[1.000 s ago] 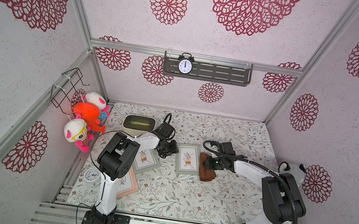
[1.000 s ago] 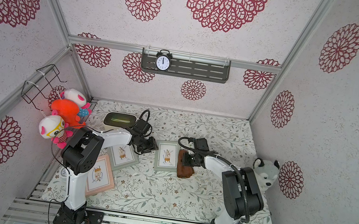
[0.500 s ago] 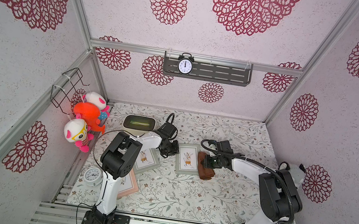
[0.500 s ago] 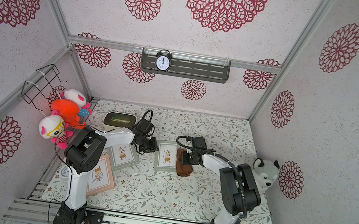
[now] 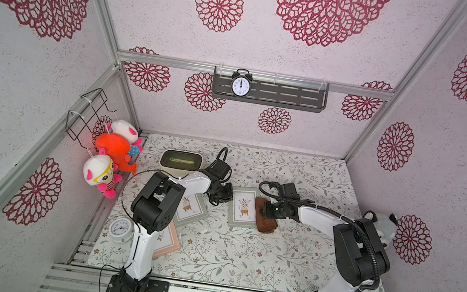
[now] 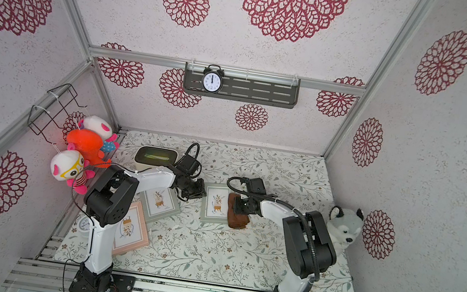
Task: Wipe the picture frame with a cloth
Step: Wipe the dirt from the picture frame.
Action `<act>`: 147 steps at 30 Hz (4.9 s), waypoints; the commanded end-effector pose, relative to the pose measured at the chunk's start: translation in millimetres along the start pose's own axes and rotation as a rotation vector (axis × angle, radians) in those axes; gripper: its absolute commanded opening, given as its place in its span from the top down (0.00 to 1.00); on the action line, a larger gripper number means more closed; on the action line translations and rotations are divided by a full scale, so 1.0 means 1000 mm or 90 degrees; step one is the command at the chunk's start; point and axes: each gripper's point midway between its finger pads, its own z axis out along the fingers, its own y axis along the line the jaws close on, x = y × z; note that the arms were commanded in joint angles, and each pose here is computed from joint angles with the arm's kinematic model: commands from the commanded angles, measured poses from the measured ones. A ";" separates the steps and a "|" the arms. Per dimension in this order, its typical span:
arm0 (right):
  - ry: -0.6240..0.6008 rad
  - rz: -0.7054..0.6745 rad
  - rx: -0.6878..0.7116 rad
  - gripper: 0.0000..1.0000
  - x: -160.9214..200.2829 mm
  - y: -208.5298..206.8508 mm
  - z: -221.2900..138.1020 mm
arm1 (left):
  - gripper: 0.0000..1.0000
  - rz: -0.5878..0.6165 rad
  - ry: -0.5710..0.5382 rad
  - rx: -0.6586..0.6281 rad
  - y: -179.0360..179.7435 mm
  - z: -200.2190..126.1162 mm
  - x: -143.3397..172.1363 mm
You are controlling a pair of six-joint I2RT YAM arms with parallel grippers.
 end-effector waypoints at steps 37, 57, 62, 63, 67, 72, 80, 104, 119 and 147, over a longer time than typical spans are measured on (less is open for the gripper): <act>0.040 -0.007 0.067 1.00 -0.018 0.002 0.053 | 0.84 -0.044 0.117 -0.203 0.102 0.049 0.067; 0.022 0.034 0.061 1.00 -0.029 -0.003 0.053 | 0.85 -0.027 0.121 -0.206 0.102 0.053 0.065; 0.049 0.033 0.029 1.00 0.048 0.013 0.016 | 0.86 -0.032 0.121 -0.204 0.103 0.056 0.068; 0.046 0.038 0.018 1.00 0.057 0.016 0.009 | 0.86 -0.034 0.120 -0.202 0.102 0.055 0.068; -0.001 0.035 0.019 1.00 0.048 0.014 -0.004 | 0.86 -0.038 0.124 -0.191 0.101 0.057 0.071; -0.015 0.083 0.106 1.00 -0.013 -0.019 0.029 | 0.86 -0.040 0.125 -0.175 0.097 0.059 0.071; -0.125 0.075 0.045 1.00 -0.101 -0.004 0.018 | 0.86 -0.038 0.123 -0.167 0.095 0.059 0.070; -0.055 0.098 0.075 1.00 -0.078 -0.024 0.055 | 0.86 -0.041 0.118 -0.165 0.097 0.058 0.070; -0.012 0.110 0.051 1.00 -0.075 -0.005 0.079 | 0.86 -0.044 0.120 -0.167 0.099 0.059 0.072; 0.020 0.084 -0.008 1.00 -0.068 0.049 0.108 | 0.87 -0.044 0.119 -0.173 0.099 0.059 0.069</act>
